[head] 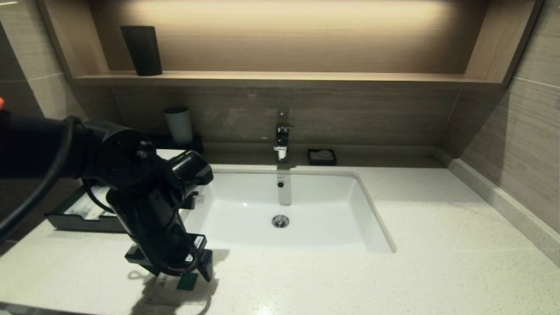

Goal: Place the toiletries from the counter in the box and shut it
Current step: Pick up the bathroom toiletry

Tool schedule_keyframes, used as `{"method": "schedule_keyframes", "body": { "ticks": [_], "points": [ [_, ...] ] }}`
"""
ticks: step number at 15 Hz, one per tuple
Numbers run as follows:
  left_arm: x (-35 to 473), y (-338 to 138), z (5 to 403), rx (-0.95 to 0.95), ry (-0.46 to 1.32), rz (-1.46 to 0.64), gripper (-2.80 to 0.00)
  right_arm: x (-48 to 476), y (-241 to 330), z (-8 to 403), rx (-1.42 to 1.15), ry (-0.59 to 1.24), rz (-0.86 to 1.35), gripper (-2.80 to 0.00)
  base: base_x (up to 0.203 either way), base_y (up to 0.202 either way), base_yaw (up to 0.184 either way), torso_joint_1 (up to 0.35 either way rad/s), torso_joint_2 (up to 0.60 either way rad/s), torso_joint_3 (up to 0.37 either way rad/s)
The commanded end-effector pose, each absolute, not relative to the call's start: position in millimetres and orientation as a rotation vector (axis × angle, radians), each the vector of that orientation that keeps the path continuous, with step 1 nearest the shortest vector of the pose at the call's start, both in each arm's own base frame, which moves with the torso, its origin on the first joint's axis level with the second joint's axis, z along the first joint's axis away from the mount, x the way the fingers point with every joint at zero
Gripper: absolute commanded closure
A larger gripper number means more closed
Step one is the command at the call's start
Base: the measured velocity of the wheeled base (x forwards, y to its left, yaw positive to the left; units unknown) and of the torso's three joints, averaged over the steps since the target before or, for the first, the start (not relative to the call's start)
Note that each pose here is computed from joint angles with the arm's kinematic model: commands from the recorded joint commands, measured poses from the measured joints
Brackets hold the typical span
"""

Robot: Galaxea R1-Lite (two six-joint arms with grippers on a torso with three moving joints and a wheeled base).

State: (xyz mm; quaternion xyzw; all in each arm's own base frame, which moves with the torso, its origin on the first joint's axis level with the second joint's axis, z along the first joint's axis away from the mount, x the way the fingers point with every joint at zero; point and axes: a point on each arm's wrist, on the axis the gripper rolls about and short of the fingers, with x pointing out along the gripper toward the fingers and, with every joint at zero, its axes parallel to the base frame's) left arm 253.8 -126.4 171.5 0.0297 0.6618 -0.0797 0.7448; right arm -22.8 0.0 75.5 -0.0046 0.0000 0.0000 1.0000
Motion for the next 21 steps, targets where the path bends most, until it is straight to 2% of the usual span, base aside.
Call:
{"method": "schedule_keyframes", "body": {
  "ticks": [1,13,14,21],
  "points": [
    [253.5,-126.2,171.0,0.065,1.456,-0.172,-2.80,-22.8,0.0,75.5,-0.009,0.000,0.000,0.00,0.000,0.000,0.000,0.000,0.00,0.000],
    [254.8,-126.9,168.8,0.058,1.462,-0.163,-2.80,-22.8,0.0,75.5,-0.009,0.000,0.000,0.00,0.000,0.000,0.000,0.000,0.00,0.000],
    [255.0,-126.9,168.4,0.059,1.464,-0.161,0.00,-22.8,0.0,75.5,-0.009,0.000,0.000,0.00,0.000,0.000,0.000,0.000,0.00,0.000],
    [255.0,-126.9,168.4,0.062,1.464,-0.161,0.00,-22.8,0.0,75.5,-0.009,0.000,0.000,0.00,0.000,0.000,0.000,0.000,0.00,0.000]
  ]
}}
